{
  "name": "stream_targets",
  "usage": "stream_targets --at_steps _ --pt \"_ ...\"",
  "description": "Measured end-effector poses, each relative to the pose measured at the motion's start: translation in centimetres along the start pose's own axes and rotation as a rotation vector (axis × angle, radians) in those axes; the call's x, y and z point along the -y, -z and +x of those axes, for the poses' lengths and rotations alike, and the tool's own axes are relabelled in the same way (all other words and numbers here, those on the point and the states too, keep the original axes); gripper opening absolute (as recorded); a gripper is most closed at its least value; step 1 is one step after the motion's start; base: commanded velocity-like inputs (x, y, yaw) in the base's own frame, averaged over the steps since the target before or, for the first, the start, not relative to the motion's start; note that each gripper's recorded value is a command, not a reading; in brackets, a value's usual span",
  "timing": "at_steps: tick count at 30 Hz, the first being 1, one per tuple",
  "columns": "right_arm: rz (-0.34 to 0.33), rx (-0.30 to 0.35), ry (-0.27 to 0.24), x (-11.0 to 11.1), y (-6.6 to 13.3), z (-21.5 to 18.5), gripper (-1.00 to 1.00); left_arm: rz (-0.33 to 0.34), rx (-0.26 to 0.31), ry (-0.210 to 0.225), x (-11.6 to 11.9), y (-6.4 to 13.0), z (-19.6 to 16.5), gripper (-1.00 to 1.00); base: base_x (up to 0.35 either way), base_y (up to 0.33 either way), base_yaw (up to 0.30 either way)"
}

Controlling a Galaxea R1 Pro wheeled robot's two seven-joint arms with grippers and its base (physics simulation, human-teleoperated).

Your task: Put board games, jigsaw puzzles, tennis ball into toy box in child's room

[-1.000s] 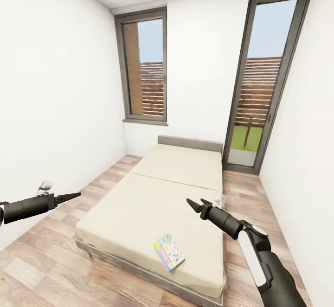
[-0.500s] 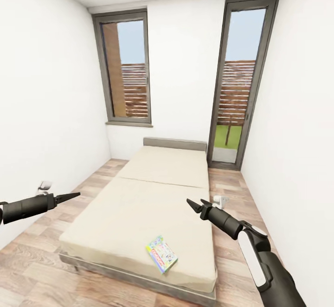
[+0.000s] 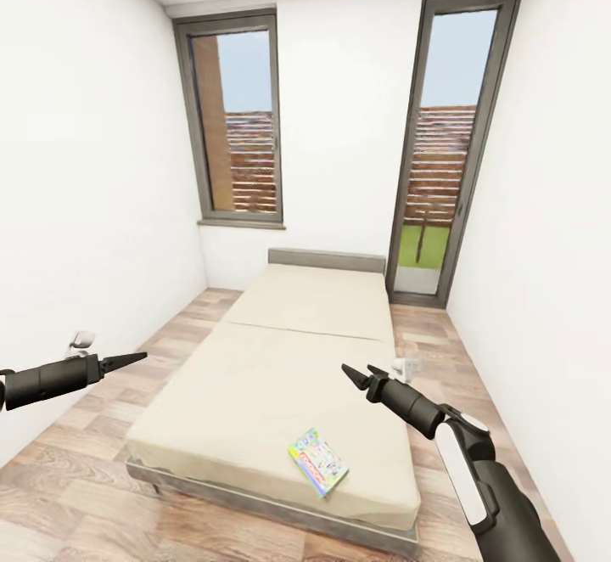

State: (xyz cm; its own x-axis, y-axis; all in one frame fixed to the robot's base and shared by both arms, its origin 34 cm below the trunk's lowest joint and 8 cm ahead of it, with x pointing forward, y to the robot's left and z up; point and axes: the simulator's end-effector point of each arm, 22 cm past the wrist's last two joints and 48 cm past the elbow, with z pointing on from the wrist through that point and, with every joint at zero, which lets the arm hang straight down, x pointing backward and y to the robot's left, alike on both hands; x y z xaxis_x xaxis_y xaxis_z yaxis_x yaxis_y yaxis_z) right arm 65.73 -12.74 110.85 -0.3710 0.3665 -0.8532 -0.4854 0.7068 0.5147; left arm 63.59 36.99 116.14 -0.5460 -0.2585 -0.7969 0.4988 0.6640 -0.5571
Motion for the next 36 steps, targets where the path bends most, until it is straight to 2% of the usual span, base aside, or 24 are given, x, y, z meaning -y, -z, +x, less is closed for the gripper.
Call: stream_targets --at_steps 15,36 --pt "0.027 -0.026 -0.037 1.8 -0.1 1.7 1.0 -0.006 -0.015 0.016 -0.8 -0.5 0.7 1.0 0.0 0.109 -0.129" --pt "0.033 -0.032 -0.045 2.2 -0.1 2.1 1.0 -0.007 -0.018 0.02 -1.0 -0.6 0.9 1.0 0.0 0.005 -0.262"
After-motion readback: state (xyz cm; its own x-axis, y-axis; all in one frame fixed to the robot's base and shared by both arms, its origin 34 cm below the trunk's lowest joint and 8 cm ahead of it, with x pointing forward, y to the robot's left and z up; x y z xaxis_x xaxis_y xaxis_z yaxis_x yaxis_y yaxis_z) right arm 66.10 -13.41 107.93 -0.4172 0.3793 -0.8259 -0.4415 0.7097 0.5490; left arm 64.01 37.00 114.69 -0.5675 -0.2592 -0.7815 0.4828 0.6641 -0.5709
